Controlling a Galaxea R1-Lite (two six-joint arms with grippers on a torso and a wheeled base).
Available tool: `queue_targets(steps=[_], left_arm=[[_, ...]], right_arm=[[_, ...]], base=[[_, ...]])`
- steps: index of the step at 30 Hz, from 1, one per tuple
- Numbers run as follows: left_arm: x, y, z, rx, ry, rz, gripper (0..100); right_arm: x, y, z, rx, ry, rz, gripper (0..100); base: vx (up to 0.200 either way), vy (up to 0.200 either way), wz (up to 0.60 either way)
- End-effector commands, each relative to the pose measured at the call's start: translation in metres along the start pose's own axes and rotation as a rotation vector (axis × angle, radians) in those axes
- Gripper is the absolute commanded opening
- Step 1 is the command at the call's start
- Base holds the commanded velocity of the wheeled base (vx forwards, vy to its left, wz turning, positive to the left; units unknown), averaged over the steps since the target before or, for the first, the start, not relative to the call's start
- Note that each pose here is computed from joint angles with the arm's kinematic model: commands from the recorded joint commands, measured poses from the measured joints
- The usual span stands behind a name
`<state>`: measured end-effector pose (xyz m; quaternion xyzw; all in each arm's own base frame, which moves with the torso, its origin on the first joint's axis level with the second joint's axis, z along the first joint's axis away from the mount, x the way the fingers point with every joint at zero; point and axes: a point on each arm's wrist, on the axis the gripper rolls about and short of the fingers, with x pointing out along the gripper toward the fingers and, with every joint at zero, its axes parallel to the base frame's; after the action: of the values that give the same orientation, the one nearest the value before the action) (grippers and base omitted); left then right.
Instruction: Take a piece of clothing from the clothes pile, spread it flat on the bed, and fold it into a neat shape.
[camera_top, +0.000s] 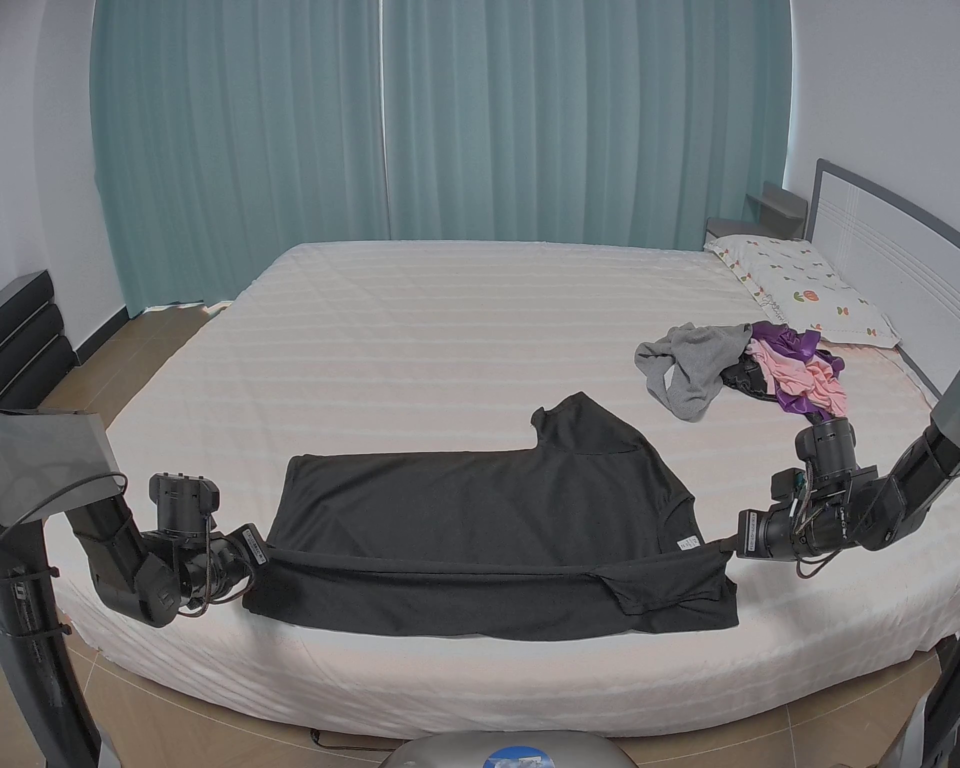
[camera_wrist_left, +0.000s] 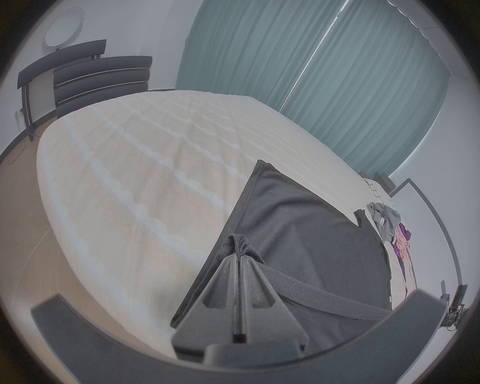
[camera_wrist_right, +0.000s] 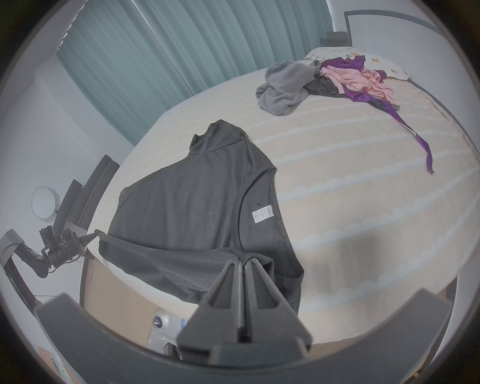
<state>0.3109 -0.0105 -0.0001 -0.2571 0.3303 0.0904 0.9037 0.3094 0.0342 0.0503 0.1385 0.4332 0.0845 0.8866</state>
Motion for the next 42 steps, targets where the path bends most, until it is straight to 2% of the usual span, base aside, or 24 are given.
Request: queue_targets(steps=[1,6,7,8,11,14,15,19,24,30,31,34,39,42], left_arm=[[0.018,0.004,-0.006,0.000,0.028,0.017,0],[0.027,0.004,-0.007,-0.001,0.032,0.016,0],[0.028,0.004,-0.007,-0.004,0.032,0.016,0],[0.029,0.004,-0.007,-0.004,0.029,0.015,100],[0.029,0.004,-0.005,-0.017,0.023,0.013,100],[0.027,0.003,-0.001,-0.057,0.008,0.008,100],[0.025,0.003,0.003,-0.095,-0.005,0.005,100],[0.012,0.006,0.013,-0.126,-0.038,0.001,100],[-0.012,0.008,0.022,-0.140,-0.072,-0.006,100],[-0.032,0.008,0.018,-0.188,-0.050,-0.048,100],[-0.033,0.008,0.018,-0.215,-0.041,-0.068,100],[-0.035,0.007,0.017,-0.226,-0.025,-0.086,100],[-0.032,0.008,0.014,-0.225,-0.008,-0.080,100],[-0.030,0.010,0.012,-0.226,-0.001,-0.074,100]], right_arm=[[0.022,-0.005,-0.004,0.010,0.048,-0.010,0],[0.030,-0.007,-0.005,0.014,0.062,-0.012,0],[0.031,-0.007,-0.005,0.014,0.063,-0.011,100],[0.032,-0.007,-0.004,0.015,0.063,-0.011,100],[0.031,-0.007,-0.002,0.039,0.054,-0.010,100],[0.027,-0.006,-0.001,0.075,0.046,-0.001,100],[0.021,-0.005,0.000,0.103,0.035,0.002,100],[0.009,-0.004,-0.007,0.131,0.036,0.019,100],[-0.010,-0.003,-0.022,0.195,-0.026,0.065,100],[-0.015,-0.005,-0.039,0.263,-0.080,0.093,100],[-0.015,-0.005,-0.043,0.285,-0.092,0.103,100],[-0.014,-0.007,-0.048,0.328,-0.090,0.143,100],[-0.007,-0.010,-0.054,0.339,-0.067,0.149,100],[-0.005,-0.011,-0.056,0.343,-0.058,0.146,100]], base=[[0.000,0.000,0.00],[0.000,0.000,0.00],[0.000,0.000,0.00],[0.000,0.000,0.00],[0.000,0.000,0.00],[0.000,0.000,0.00],[0.000,0.000,0.00],[0.000,0.000,0.00],[0.000,0.000,0.00],[0.000,0.000,0.00],[0.200,0.000,0.00],[0.200,0.000,0.00],[0.200,0.000,0.00],[0.000,0.000,0.00]])
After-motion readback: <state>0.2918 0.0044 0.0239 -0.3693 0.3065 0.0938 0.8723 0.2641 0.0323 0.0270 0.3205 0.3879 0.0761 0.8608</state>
